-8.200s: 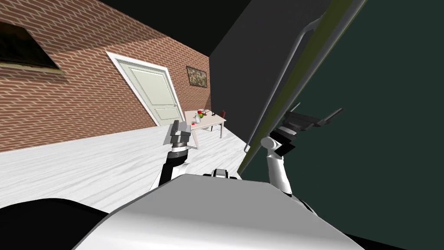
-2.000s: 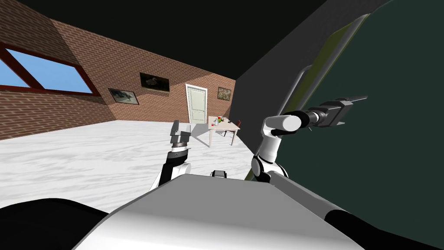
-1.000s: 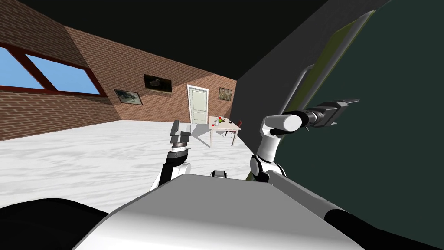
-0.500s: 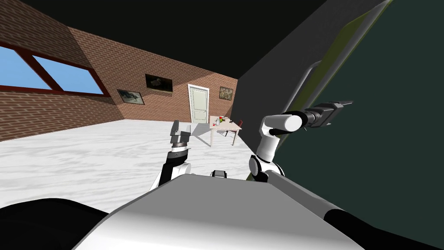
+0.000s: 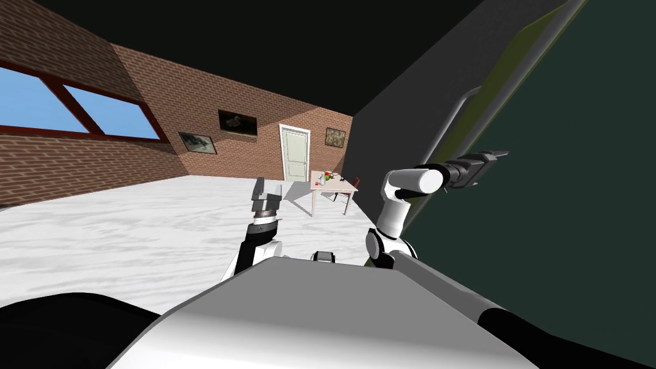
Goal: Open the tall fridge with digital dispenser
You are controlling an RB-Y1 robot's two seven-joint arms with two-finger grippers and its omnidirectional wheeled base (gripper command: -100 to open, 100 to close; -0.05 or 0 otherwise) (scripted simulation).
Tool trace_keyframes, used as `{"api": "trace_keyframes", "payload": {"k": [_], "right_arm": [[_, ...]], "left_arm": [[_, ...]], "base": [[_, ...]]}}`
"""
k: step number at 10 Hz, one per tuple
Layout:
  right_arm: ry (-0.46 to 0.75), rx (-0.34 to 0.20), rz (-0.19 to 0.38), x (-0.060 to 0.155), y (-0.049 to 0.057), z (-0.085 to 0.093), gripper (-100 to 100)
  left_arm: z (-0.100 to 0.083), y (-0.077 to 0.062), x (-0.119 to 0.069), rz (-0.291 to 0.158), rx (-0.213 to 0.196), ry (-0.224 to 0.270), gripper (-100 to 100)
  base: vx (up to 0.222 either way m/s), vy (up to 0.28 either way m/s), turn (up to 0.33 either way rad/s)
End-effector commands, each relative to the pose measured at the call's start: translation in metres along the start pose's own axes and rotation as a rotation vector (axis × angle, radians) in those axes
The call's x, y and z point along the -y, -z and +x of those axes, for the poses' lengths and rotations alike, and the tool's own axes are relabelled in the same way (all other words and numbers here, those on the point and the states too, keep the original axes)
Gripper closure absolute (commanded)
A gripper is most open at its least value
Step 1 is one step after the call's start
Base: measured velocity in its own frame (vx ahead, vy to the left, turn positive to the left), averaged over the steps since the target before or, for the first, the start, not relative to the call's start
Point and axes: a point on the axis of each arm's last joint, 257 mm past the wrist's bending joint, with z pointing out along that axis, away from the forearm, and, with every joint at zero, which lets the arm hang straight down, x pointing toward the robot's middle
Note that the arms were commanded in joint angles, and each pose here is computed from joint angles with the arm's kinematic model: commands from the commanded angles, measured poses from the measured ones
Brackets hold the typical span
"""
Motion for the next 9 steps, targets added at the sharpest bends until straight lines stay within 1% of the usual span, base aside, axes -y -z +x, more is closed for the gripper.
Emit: {"api": "trace_keyframes", "payload": {"k": [1,3,5,6,7,8,9], "right_arm": [[-0.003,0.083,-0.065,-0.02,0.012,-0.028,-100],[-0.003,0.083,-0.065,-0.02,0.012,-0.028,-100],[-0.013,0.124,-0.109,-0.032,0.024,-0.04,-100],[-0.015,0.135,-0.121,-0.035,0.027,-0.043,-100],[-0.028,0.124,-0.09,-0.023,0.027,-0.037,-100],[0.086,0.107,0.032,0.003,0.028,-0.045,-100],[0.143,0.087,0.083,0.011,0.021,-0.05,-100]], "left_arm": [[0.0,0.0,0.0,0.0,0.0,0.0,0],[0.0,0.0,0.0,0.0,0.0,0.0,0],[0.0,0.0,0.0,0.0,0.0,0.0,0],[0.0,0.0,0.0,0.0,0.0,0.0,0],[0.0,0.0,0.0,0.0,0.0,0.0,0],[0.0,0.0,0.0,0.0,0.0,0.0,0],[0.0,0.0,0.0,0.0,0.0,0.0,0]], "base": [[0.018,0.002,0.051],[0.01,-0.011,0.011],[0.015,-0.004,0.062],[0.047,-0.038,0.099],[0.031,-0.006,0.055],[0.187,0.2,-0.21],[0.218,0.25,-0.206]]}}
